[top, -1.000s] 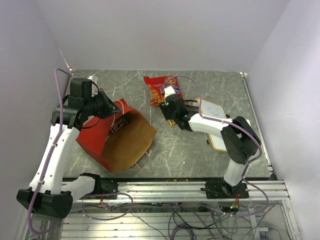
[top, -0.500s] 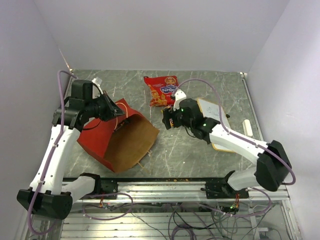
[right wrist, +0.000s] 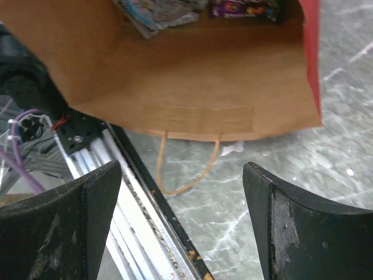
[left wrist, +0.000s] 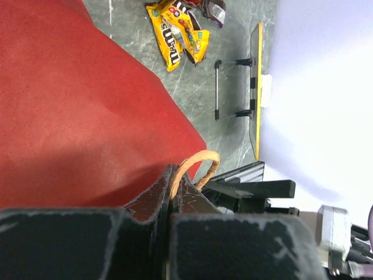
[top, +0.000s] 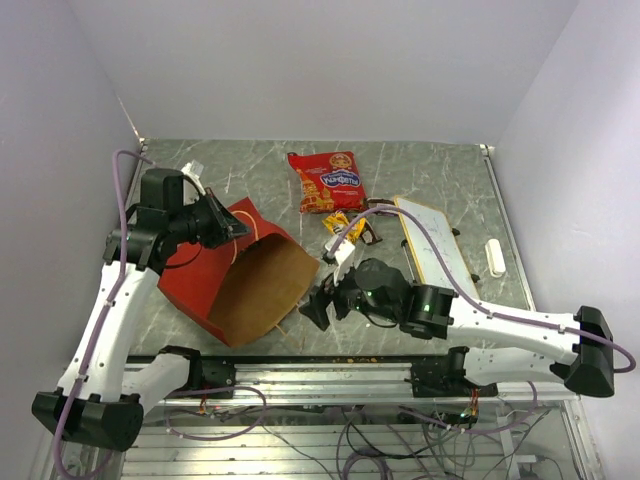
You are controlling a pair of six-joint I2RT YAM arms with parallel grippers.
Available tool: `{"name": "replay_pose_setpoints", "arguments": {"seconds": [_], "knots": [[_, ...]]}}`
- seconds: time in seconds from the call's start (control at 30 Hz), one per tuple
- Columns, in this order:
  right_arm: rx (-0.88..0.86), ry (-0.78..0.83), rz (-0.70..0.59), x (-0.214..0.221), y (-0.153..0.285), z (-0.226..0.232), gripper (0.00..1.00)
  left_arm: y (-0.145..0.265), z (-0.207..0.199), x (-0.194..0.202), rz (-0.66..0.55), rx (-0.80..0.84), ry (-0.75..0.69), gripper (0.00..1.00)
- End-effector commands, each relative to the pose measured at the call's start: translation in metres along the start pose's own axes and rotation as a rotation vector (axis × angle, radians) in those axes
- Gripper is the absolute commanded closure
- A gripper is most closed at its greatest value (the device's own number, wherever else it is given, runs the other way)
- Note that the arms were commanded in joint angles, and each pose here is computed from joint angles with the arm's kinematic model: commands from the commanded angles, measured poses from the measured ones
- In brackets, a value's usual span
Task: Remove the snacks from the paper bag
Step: Take out the snack from the paper bag.
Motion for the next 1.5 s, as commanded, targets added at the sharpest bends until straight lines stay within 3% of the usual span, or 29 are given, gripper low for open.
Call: {"name": "replay_pose_setpoints", "arguments": {"seconds": [0.0,0.1,0.5,0.63,0.97,1.2,1.47], "knots": [[-0.040,0.068,-0.095,-0.026,0.003,0.022,0.13,0.004,-0.004,0.009,0.016,0.057,0.003,0.93],[-0.096,0.161,-0.091,-0.031,-0.008,0.040,0.00,0.006,-0.005,0.010,0.023,0.062,0.002,0.93],[-0.082,0.455,-0.154,-0.059,-0.085,0.072,0.00,0.018,-0.002,0.018,0.063,0.016,-0.017,0.93],[-0.099,0.556,-0.154,-0.050,-0.107,0.076,0.00,0.022,0.000,0.020,0.061,-0.001,-0.018,0.93],[-0.144,0.975,-0.226,-0.017,-0.130,0.067,0.01,0.031,-0.004,0.012,-0.001,-0.013,-0.039,0.93],[-0.225,1.044,-0.272,-0.001,-0.144,0.066,0.02,0.049,0.033,0.021,-0.046,-0.183,-0.126,0.93],[-0.302,1.131,-0.354,0.016,-0.171,0.055,0.06,0.058,0.048,0.026,-0.116,-0.230,-0.080,0.93]]}}
Point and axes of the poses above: each gripper's point midway between its finger pads, its own y axis back along the fingers, its own z axis along the line the jaws close on, x = y × z, the point moved 3 cm from there along y, back along the fingers, and after that the axes turned 7 degrees about y, right-handed, at the moved point
